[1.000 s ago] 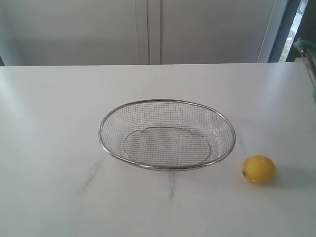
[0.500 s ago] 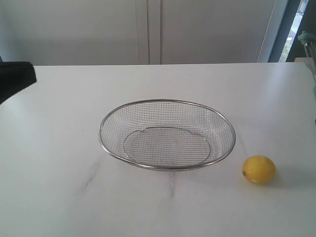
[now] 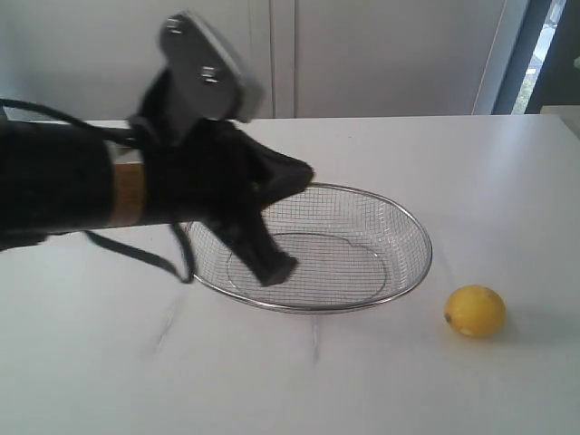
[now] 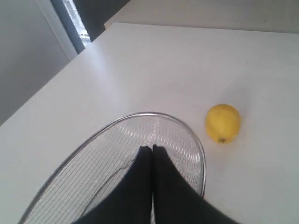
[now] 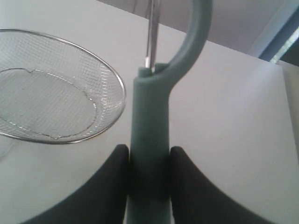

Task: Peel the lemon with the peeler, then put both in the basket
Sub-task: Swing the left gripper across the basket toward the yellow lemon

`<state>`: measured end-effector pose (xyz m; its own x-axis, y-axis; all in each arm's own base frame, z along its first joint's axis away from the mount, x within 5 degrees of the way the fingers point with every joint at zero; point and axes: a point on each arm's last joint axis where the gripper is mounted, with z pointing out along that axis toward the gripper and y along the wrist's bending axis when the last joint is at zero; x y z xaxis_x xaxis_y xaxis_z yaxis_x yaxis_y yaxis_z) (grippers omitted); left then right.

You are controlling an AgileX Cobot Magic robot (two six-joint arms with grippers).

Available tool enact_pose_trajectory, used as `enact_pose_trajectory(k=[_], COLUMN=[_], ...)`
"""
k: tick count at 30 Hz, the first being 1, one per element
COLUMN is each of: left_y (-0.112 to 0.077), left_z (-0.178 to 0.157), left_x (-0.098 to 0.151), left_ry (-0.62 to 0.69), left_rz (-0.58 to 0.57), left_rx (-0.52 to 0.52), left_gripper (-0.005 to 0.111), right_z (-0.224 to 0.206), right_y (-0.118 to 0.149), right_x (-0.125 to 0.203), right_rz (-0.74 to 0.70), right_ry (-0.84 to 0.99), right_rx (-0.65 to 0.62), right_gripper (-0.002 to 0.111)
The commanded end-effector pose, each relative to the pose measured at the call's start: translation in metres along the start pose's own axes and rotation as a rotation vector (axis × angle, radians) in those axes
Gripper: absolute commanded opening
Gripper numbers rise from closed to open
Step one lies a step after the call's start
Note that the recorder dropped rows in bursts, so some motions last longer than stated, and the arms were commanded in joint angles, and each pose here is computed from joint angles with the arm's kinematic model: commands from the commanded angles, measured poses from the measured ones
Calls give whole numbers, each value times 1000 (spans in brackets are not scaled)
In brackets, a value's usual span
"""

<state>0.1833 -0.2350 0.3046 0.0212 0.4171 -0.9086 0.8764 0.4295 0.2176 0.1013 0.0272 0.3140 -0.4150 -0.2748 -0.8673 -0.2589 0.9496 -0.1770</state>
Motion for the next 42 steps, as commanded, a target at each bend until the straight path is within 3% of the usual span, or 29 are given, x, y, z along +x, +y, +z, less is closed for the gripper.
enact_pose_trajectory(k=[1, 8, 15, 18, 21, 23, 25, 27, 32, 35, 37, 42], left_y=[-19, -33, -54, -53, -33, -13, -2, 0, -11, -11, -10, 7], left_z=[64, 138, 186, 196, 197, 193, 190, 189, 193, 193, 192, 184], left_x=[-22, -44, -51, -52, -51, -49, -48, -47, -47, -47, -47, -38], left_ry=[9, -28, -63, -75, -40, 8, 36, 43, 23, 23, 30, 125], left_rz=[-38, -183, -125, 59, 195, 210, 205, 206, 162, 162, 138, 60], left_rx=[66, 263, 292, 155, -71, -279, -397, -423, -292, -292, -306, -510], left_gripper=[0, 0, 0, 0, 0, 0, 0, 0, 0, 0, 0, 0], right_z=[-4, -23, -34, -35, -34, -34, -34, -35, -35, -35, -35, -35], right_y=[-13, -30, -35, -35, -35, -35, -35, -36, -36, -36, -36, -36], right_x=[3, 9, 12, 13, 15, 15, 15, 15, 15, 15, 15, 15], right_rz=[73, 175, 204, 205, 203, 203, 201, 201, 201, 201, 202, 203], right_ry=[11, -48, -103, -107, -103, -104, -107, -110, -110, -109, -108, -107], right_rx=[133, 257, 266, 269, 269, 268, 270, 271, 271, 272, 273, 272], right_gripper=[0, 0, 0, 0, 0, 0, 0, 0, 0, 0, 0, 0])
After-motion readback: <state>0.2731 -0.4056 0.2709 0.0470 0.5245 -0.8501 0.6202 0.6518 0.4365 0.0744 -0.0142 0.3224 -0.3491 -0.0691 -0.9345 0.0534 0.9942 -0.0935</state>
